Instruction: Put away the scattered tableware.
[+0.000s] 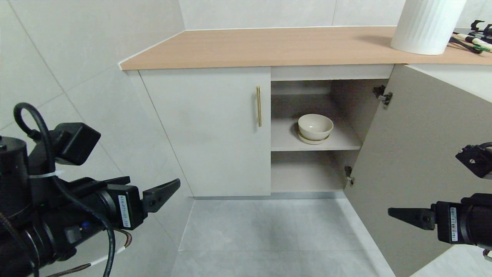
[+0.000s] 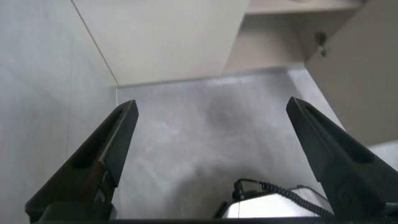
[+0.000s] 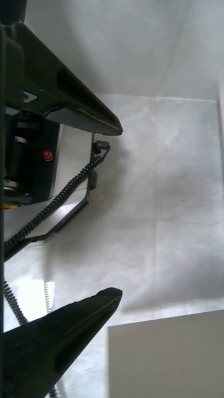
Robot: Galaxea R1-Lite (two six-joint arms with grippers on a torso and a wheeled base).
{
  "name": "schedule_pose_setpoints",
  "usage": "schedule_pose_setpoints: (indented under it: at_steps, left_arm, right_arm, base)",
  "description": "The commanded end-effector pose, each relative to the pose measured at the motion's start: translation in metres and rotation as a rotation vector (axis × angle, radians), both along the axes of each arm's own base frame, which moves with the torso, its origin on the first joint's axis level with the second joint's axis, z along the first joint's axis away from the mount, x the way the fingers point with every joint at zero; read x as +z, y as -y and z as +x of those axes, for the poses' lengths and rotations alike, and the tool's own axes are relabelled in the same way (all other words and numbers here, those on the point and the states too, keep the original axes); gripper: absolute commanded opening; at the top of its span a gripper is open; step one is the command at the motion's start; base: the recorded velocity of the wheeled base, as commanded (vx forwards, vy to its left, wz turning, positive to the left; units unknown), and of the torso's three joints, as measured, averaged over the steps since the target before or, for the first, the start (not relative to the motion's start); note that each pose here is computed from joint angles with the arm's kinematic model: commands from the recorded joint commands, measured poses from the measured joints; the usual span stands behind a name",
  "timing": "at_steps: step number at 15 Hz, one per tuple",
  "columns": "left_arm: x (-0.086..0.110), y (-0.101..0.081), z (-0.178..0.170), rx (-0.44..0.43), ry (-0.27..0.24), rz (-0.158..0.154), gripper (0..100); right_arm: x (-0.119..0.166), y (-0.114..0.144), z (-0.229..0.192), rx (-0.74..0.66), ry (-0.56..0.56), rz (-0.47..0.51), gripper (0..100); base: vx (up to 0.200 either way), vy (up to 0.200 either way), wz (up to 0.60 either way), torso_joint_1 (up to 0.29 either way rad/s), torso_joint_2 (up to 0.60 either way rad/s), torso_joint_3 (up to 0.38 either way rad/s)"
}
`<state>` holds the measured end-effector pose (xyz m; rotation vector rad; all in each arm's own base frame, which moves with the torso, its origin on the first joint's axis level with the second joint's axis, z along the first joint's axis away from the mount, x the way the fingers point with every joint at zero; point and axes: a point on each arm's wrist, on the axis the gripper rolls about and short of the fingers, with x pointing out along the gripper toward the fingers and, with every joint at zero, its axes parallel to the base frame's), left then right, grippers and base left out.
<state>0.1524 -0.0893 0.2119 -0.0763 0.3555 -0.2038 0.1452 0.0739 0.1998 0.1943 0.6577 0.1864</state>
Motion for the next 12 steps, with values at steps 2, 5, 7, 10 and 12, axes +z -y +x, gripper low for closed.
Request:
schedule_pose_setpoints:
  at_steps: [2,5,7,10,12]
  left_arm:
    - [-0.001,0.0002,0.0004,-0.001,-0.004,0.002,100]
    - [-0.0027,0.0,0.0,-0.002,-0.008,0.008,100]
    - [-0.0032,-0.0001,-0.0001,-0.002,-0.01,0.008,100]
    - [-0.0023,-0.0002,-0.0002,-0.001,-0.005,0.008,100]
    - [-0.0025,-0.0002,-0.0003,-0.001,-0.006,0.009,100]
  right_arm:
    - [-0.0006,-0.0004,0.0007,0.0,-0.003,-0.002,100]
    - [-0.0006,-0.0004,0.0007,0.0,-0.003,-0.002,100]
    - [-0.0007,-0.0002,0.0003,0.0,-0.003,-0.002,100]
    - [-0.0024,0.0016,-0.0031,0.0,-0.004,-0.002,100]
    - [-0.0007,0.003,-0.0057,0.0,0.005,0.003,100]
  base:
    - [0.0,0.0,0.0,0.0,0.0,0.0]
    - [0.0,0.0,0.0,0.0,0.0,0.0]
    - [0.0,0.0,0.0,0.0,0.0,0.0]
    - [0.0,0.0,0.0,0.0,0.0,0.0]
    - [0.0,0.0,0.0,0.0,0.0,0.0]
